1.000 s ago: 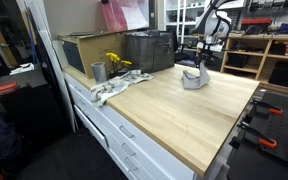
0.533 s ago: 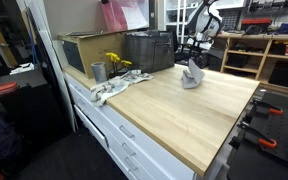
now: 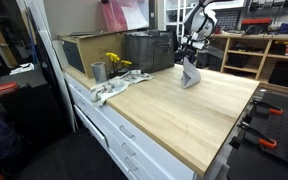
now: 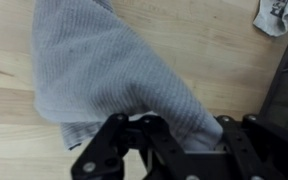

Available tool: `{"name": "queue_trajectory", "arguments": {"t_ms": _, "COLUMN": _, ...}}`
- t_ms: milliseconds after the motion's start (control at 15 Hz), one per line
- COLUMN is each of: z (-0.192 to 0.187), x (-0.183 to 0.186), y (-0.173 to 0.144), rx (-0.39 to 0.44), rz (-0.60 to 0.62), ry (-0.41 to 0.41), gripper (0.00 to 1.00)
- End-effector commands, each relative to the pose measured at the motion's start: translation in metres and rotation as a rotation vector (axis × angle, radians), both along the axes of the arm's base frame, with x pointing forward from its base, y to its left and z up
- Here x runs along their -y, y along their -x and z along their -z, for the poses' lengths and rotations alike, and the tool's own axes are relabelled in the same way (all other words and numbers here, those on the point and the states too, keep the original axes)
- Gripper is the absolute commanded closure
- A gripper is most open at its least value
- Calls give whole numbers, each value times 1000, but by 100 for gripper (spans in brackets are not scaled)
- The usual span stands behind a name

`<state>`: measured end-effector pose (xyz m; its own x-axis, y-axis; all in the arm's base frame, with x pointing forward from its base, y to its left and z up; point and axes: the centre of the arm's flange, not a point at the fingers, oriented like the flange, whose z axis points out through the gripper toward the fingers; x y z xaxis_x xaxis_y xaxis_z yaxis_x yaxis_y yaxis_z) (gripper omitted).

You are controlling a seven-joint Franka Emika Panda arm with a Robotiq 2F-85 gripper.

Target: Fold the grey towel three times

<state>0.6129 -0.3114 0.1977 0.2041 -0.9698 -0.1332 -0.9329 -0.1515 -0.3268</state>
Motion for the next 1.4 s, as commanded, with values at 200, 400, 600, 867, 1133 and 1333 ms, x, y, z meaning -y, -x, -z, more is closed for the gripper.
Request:
{"name": "queue_trajectory", "arguments": {"t_ms": 200, "z": 11, "x": 11, "y": -20, "rx": 2, "rz": 166, "ry": 129, "gripper": 64}}
{"name": "queue_trajectory", "arguments": {"t_ms": 400, "z": 17, "x": 6, "y": -19, "rx": -5, "rz": 183, "ry": 189, "gripper": 42}}
{"name": "queue_trajectory", "arguments": {"t_ms": 600, "z": 13, "x": 1, "y": -9, "rx": 1, "rz": 175, "ry": 270, "gripper": 20}}
{"name": "queue_trajectory", "arguments": {"t_ms": 867, "z": -2, "x": 1, "y": 10, "rx": 44, "rz": 125, "ry": 389, "gripper": 0}}
{"name": "queue_trajectory", "arguments": {"t_ms": 1133, "z": -8, "x": -20, "y": 41, "rx": 22, "rz": -65, "ry": 284, "gripper": 0}}
{"name": "queue_trajectory", "arguments": {"t_ms": 1333, "z": -13, "x": -37, "y": 67, "rx": -4, "rz": -220, "ry": 225, "gripper": 0}}
